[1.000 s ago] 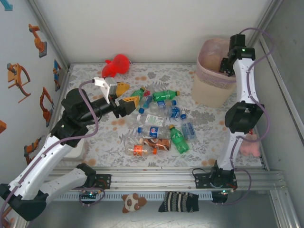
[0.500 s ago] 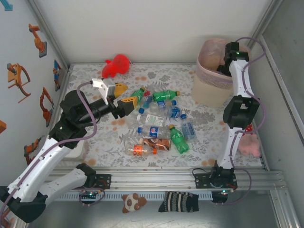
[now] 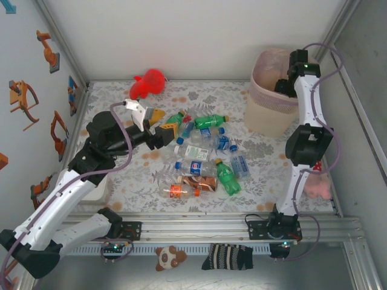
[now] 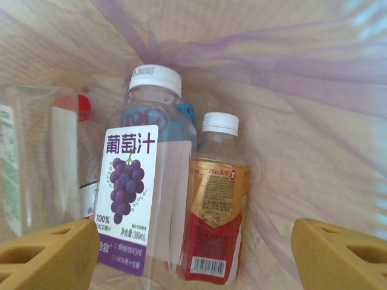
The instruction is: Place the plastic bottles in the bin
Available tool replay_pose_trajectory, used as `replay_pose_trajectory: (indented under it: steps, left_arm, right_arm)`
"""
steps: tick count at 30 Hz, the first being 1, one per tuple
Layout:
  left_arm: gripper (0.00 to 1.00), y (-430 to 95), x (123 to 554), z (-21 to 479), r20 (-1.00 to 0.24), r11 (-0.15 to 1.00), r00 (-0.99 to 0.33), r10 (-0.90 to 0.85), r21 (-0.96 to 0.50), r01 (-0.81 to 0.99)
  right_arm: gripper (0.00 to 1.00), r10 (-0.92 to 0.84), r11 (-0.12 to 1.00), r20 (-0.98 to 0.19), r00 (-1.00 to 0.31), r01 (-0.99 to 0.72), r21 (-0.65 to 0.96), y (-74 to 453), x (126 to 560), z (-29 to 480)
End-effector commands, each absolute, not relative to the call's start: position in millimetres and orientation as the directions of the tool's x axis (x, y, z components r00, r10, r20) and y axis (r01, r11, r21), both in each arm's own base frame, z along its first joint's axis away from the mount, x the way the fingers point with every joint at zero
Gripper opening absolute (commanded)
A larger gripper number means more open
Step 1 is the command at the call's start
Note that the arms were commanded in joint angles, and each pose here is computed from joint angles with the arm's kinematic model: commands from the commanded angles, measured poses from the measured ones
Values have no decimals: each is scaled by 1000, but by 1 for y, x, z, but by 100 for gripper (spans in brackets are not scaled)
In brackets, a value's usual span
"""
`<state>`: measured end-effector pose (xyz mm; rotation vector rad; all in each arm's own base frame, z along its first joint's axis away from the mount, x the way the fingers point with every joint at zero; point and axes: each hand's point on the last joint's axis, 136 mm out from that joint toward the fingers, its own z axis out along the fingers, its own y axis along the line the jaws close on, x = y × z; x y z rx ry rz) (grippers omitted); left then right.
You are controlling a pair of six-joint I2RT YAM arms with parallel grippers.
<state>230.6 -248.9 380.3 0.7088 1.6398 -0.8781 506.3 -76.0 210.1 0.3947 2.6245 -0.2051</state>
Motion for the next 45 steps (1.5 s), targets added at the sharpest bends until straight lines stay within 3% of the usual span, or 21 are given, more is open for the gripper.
replay_pose_trajectory:
  steps: [1,13,21,32,45]
  left_arm:
    - [73,-245,243,374,-969,604,-242,51,-163,780]
    - [71,-224,302,291,-823,816,-525,216,-142,560]
    - [70,-182,337,237,-685,938,-728,-7,-258,233]
    - [68,-161,368,162,-441,913,-856,-270,-400,-82]
    - [51,-151,400,96,-252,862,-898,-362,-456,-220]
  right_arm:
    - [81,249,941,-567,-785,336,-51,-77,491,268]
    - [81,215,955,-734,-645,295,20,-55,466,363]
    - [80,221,961,-810,-543,264,84,-39,431,417]
    - [80,239,966,-839,-489,207,155,-18,393,440]
    - [79,250,966,-819,-517,186,178,-10,390,422]
